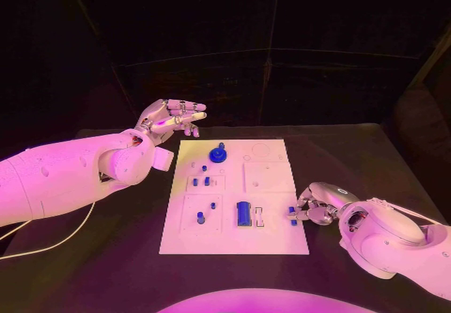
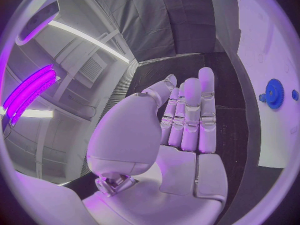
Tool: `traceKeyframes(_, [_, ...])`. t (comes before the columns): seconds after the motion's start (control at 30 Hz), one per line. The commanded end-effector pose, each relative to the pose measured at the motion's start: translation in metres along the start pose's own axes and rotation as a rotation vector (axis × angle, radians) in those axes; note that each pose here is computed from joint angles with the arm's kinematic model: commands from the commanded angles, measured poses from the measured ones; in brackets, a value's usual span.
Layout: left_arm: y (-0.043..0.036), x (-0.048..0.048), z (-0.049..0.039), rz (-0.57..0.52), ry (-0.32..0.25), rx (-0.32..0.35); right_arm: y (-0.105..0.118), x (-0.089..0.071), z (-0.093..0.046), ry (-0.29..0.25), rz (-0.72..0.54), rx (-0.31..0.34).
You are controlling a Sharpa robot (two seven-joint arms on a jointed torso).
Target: Assemble the parts on the task board
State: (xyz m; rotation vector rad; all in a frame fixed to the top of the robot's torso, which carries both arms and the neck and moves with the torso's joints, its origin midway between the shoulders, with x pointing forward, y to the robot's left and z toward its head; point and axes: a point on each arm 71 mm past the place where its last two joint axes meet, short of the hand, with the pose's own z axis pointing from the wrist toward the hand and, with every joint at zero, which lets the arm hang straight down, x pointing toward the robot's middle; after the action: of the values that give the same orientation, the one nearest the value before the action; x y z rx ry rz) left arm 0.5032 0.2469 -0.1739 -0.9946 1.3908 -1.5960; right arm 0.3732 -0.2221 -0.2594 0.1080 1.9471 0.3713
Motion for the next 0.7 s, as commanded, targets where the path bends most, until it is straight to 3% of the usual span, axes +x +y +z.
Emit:
traceKeyframes(0.03, [-0.0016,0.0006,0.0002,-0.008,0.010,0.012,0.001,0.004,0.000,0.028,-0.049,-0.006])
traceKeyframes(0.7, [-0.0013,0.0002,0.0000,-0.008,0.010,0.010,0.012,0.013,0.006,0.065,-0.288,-0.059])
